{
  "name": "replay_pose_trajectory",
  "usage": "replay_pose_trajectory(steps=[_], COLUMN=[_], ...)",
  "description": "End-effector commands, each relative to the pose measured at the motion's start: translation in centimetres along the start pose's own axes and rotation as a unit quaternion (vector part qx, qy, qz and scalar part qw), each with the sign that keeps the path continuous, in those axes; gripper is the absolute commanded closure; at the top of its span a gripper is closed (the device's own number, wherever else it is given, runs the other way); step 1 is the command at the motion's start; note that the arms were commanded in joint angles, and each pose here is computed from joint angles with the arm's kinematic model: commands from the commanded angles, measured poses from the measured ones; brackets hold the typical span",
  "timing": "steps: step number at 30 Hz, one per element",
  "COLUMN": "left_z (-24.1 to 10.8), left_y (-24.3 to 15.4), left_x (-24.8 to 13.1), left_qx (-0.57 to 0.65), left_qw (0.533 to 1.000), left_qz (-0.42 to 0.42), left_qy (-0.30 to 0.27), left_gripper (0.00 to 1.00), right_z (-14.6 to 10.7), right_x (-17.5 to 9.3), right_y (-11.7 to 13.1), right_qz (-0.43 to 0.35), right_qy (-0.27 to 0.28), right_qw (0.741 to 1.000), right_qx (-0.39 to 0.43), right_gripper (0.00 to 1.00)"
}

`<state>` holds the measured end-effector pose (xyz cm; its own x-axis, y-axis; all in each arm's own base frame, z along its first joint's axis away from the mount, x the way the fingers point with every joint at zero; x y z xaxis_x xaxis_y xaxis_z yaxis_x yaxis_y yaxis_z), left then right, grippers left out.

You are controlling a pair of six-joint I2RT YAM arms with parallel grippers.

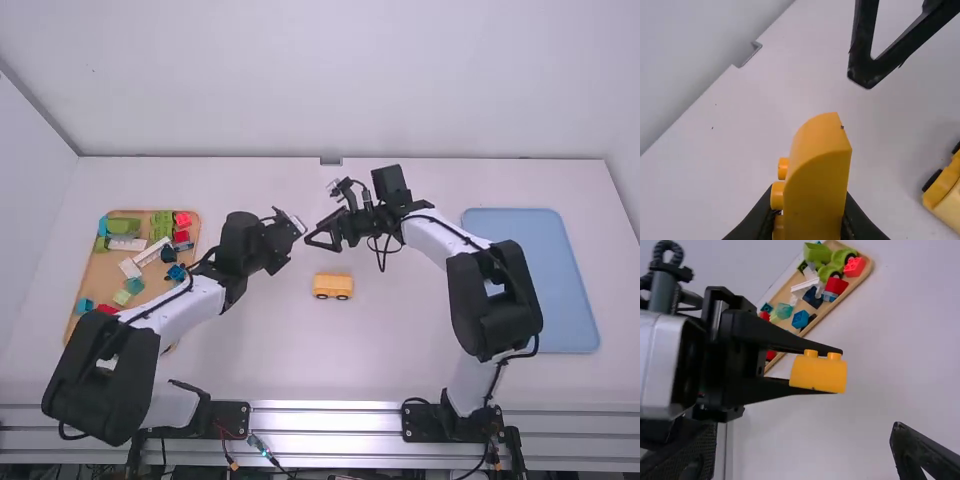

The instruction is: Assemble lego blocks to make yellow taxi

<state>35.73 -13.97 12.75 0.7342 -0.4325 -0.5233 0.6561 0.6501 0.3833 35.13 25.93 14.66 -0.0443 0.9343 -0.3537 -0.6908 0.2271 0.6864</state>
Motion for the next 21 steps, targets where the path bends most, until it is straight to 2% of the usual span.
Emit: replay_pose_trajectory(steps=[1, 9, 10, 16, 21], left_z=[0.2, 1.9, 2.1, 2.4, 2.2], left_y=[-1.3, -2.6, -2.6, -2.8, -2.7], left_x=[0.5, 0.6, 0.6, 0.6, 0.6], left_qx=[0.0, 0.009, 0.005, 0.004, 0.004], left_qw=[1.0, 0.998, 0.998, 0.997, 0.998], left_qz=[-0.016, -0.041, -0.043, -0.05, -0.05], left_qy=[-0.003, -0.037, -0.042, -0.051, -0.049], left_gripper=[0.98, 0.98, 0.98, 0.98, 0.98], right_z=[0.7, 0.8, 0.8, 0.6, 0.5], right_x=[-0.1, 0.1, 0.3, 0.8, 1.3], right_y=[-0.6, -0.6, -0.5, -0.8, -0.5], right_qz=[-0.02, -0.023, -0.024, -0.043, -0.041], right_qy=[-0.005, -0.006, -0.004, 0.002, 0.006], right_qw=[1.0, 1.0, 1.0, 0.999, 0.999], right_qx=[0.004, -0.007, -0.008, -0.011, -0.014], right_gripper=[0.08, 0.13, 0.17, 0.22, 0.31])
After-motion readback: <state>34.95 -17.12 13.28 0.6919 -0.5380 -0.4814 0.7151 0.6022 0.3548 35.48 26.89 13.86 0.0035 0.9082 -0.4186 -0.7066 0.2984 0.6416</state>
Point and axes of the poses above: each hand's point on the last joint's axis, 136 mm out from that joint toward the fingers, its own x axis out along the fingers, its own y axis along the line the jaws close on, z = x × y, the point moved 3 cm from there along -x, back along the fingers, and after that the axes turned 3 degrees about x, right-handed, at the moved point
